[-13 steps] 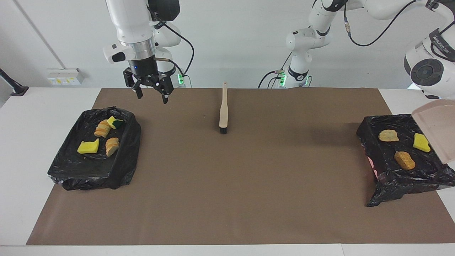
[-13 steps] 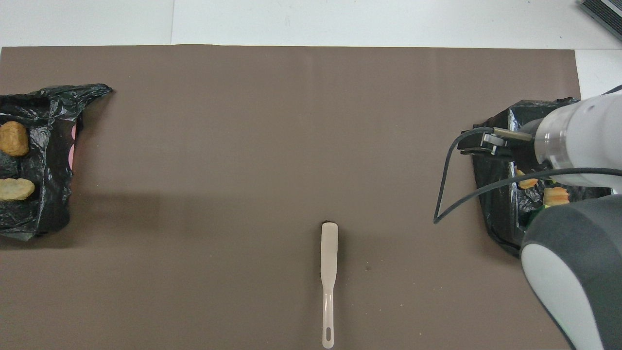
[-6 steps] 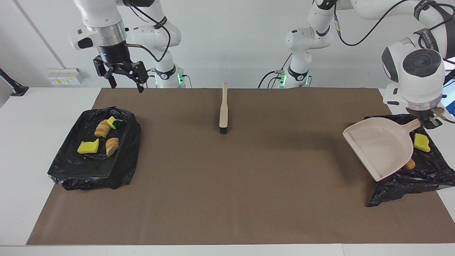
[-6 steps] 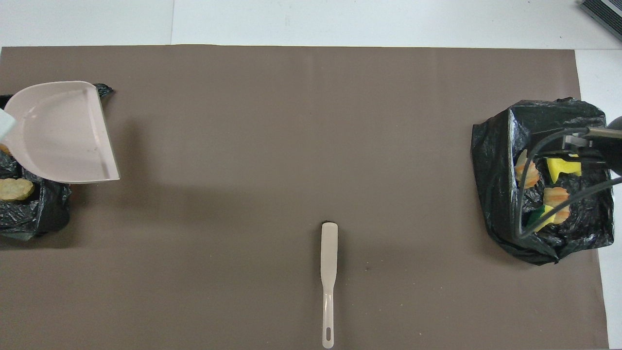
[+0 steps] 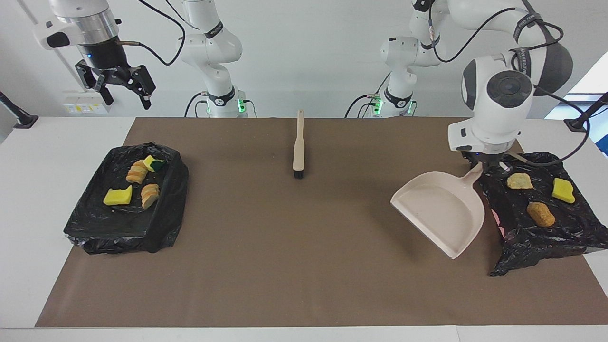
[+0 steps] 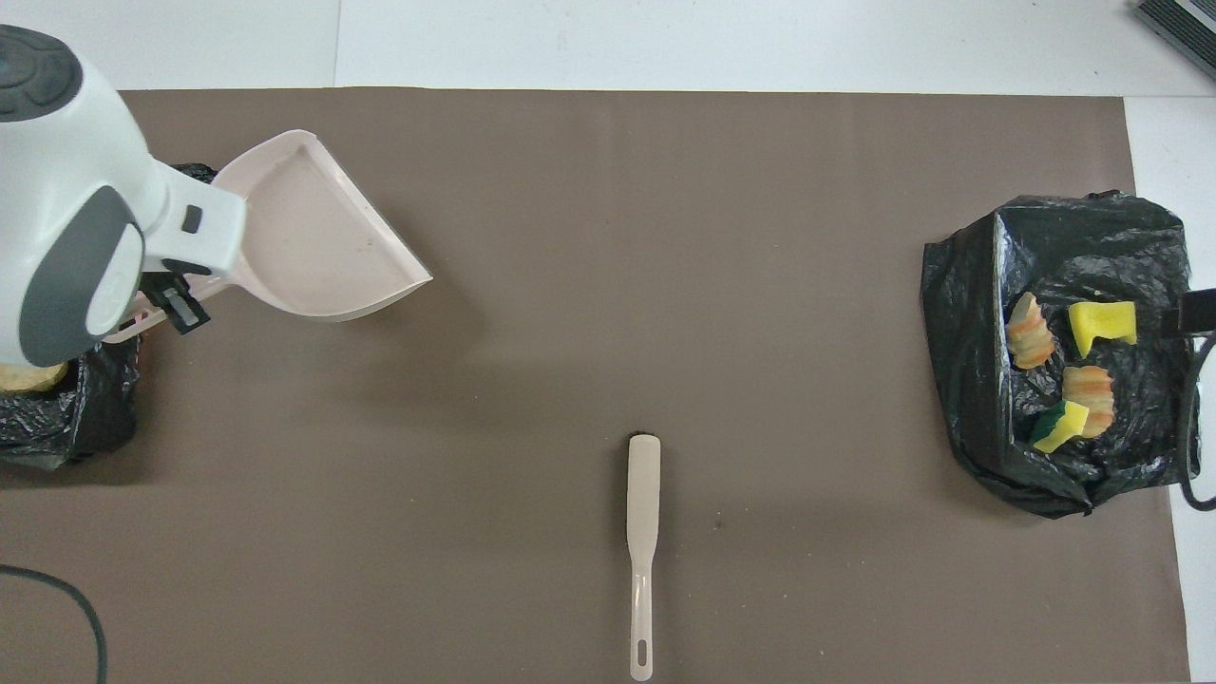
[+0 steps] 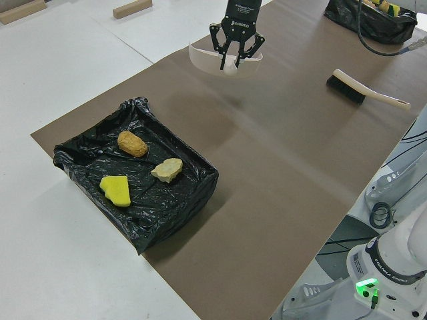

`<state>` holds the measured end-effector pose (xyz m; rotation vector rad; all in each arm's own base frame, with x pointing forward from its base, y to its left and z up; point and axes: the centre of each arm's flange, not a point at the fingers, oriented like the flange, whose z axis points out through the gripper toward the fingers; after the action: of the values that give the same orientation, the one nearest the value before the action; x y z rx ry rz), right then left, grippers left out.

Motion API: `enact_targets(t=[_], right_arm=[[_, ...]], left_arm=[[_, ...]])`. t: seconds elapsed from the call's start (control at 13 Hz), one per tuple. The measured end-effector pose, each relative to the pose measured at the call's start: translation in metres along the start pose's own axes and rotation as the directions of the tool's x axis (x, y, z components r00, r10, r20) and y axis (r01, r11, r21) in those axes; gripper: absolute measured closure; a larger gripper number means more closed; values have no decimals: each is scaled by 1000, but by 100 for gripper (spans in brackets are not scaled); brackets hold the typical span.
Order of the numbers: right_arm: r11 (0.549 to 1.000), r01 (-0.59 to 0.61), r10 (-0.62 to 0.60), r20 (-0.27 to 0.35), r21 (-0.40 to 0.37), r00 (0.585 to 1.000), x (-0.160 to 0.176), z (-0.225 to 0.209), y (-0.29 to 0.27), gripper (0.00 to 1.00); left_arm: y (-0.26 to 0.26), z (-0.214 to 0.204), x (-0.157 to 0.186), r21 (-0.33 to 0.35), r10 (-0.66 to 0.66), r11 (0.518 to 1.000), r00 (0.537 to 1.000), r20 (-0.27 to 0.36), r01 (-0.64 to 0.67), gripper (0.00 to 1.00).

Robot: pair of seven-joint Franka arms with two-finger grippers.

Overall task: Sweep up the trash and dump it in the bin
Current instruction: 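Bring the dustpan back with the left gripper while the right gripper withdraws, then lower the dustpan onto the table with the left gripper and release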

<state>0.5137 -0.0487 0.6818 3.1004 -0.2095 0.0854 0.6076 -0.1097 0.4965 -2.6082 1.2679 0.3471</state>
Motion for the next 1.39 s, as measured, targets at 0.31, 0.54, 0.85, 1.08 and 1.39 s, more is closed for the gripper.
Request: enact_targets(t=[0.31,0.54,0.85,1.08,1.39], right_arm=[[1000,8,-7,63,-4,998,-2,24,-4,0],[1000,8,-8,68,-4,998,-2,26,-4,0],[1000,9,-8,69,-4,998,-2,27,-4,0],[1000,9,-9,69,-4,998,-2,27,-4,0],[1000,13,-12,69,-4,998,-2,27,-6,0]], left_arm=[[100,6,96,-93,-264,961,964,-19,261,67],[157,-3,151,-124,-409,907,912,-37,402,67],[200,-24,194,-164,-525,846,846,-89,508,67],[215,-32,217,-184,-600,795,793,-104,578,67],[251,17,281,-193,-662,745,743,-94,639,67]])
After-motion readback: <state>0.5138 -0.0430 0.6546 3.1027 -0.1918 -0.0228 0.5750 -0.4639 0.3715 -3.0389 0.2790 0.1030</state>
